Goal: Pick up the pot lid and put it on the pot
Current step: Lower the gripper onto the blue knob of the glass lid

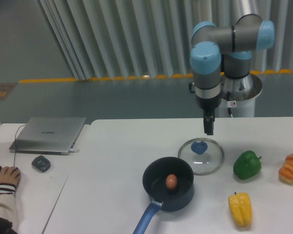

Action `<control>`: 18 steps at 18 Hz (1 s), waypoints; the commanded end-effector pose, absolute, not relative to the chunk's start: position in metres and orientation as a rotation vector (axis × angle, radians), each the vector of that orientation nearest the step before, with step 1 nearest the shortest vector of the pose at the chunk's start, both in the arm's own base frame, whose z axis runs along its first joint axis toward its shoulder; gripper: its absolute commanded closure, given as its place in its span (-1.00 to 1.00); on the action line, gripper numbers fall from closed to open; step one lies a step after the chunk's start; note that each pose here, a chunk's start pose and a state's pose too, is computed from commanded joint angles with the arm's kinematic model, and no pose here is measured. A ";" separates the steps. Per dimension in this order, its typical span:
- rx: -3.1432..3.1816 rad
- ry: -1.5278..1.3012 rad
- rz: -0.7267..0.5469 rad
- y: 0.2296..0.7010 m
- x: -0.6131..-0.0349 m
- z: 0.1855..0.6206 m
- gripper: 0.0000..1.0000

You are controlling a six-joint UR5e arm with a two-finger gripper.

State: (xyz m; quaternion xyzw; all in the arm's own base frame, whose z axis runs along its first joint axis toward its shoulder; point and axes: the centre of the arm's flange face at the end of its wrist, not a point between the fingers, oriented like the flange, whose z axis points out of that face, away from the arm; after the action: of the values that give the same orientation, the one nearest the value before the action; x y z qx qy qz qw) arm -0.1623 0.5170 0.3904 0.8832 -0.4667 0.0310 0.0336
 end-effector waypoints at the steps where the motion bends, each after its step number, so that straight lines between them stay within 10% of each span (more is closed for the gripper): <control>1: 2.721 -1.425 0.082 0.520 -0.158 0.383 -1.00; 18: 2.668 -1.476 -0.036 0.521 -0.137 0.365 -1.00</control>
State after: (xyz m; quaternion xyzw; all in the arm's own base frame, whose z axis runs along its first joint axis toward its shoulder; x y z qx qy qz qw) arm -0.1367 0.5211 0.3647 0.8740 -0.4836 -0.0118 0.0462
